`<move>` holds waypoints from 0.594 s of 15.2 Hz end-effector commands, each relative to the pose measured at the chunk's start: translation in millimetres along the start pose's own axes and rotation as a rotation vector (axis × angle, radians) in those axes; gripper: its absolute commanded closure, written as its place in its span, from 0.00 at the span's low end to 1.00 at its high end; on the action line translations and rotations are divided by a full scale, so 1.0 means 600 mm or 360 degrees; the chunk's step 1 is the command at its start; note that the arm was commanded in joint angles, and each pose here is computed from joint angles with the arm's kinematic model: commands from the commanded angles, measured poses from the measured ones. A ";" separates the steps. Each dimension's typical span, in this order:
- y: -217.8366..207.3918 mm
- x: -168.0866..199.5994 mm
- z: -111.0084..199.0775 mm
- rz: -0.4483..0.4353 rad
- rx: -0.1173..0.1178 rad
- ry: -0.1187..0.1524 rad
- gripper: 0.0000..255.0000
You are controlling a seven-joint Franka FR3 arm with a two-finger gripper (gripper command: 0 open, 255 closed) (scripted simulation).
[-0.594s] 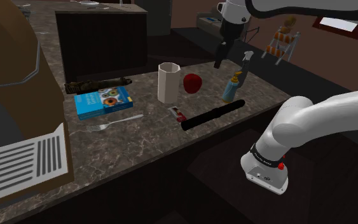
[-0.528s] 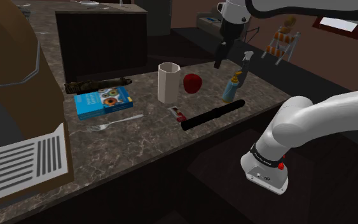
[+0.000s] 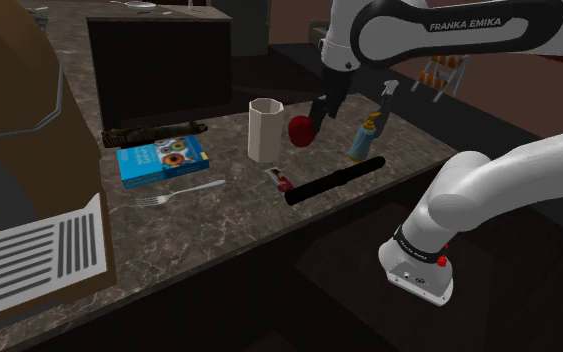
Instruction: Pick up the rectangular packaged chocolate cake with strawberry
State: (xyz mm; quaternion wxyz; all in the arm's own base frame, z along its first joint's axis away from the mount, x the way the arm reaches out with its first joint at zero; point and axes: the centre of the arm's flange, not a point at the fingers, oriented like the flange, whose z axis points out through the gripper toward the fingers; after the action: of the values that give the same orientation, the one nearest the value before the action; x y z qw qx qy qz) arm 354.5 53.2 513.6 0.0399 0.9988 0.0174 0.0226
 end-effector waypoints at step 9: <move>-0.112 0.070 0.179 0.0320 0.0085 -0.0057 0.00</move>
State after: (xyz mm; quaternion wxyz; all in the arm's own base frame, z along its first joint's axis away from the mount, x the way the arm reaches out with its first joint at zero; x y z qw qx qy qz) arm 395.1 108.0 412.2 0.0145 0.9973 -0.0716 0.0092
